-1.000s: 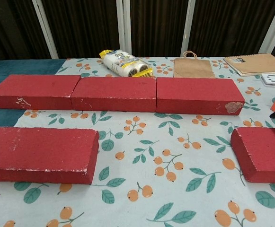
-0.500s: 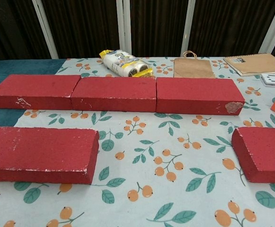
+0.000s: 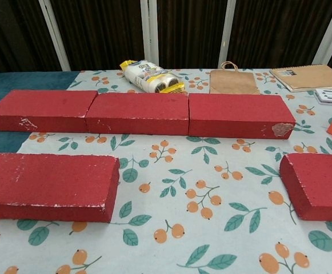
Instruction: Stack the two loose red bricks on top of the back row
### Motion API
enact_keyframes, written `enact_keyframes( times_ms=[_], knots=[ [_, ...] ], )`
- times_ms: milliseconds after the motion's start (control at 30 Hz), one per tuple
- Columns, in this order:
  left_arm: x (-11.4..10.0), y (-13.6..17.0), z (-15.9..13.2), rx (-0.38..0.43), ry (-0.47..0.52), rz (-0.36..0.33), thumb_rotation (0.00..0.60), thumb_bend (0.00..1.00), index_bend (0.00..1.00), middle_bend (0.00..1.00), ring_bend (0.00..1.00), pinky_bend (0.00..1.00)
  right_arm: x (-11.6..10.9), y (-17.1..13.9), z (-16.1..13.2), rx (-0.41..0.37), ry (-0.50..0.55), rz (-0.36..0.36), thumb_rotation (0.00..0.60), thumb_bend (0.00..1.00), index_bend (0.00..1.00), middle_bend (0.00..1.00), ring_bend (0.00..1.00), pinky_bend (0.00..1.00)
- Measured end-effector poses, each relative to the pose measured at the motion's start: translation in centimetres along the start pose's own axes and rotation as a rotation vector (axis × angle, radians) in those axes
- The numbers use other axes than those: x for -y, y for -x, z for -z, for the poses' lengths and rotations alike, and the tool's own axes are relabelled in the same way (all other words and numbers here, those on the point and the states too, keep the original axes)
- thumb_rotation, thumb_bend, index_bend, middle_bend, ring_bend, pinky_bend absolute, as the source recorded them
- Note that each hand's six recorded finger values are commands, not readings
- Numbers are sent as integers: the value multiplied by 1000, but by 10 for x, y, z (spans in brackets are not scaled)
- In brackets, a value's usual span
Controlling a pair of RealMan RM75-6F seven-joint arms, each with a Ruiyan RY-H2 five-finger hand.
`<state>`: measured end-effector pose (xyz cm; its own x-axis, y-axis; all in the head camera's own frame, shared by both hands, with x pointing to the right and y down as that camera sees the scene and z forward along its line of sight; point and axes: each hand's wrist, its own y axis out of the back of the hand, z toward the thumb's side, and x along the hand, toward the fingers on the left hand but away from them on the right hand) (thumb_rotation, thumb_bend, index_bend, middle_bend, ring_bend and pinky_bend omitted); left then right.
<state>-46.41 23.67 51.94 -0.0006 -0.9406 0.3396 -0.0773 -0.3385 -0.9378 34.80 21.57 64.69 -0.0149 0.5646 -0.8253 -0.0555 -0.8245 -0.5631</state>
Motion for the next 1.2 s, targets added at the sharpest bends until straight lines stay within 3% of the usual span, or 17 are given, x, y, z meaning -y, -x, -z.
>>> enact_keyframes(
  times_ms=[500,933,1200],
  knots=[
    [0,0,2,-12,-8,-5,600,108,108,0,0,120,-2,13,-7,-5,-35,-32,600,186,0,38,6,0],
    [-1,0,3,-14,3,-3,600,108,119,0,0,120,0,14,-14,-17,-45,-41,600,186,242,216,188,0],
    [-2,0,3,-17,12,-5,600,108,119,0,0,120,-14,10,-22,-41,-31,14,600,187,287,236,202,0]
  ],
)
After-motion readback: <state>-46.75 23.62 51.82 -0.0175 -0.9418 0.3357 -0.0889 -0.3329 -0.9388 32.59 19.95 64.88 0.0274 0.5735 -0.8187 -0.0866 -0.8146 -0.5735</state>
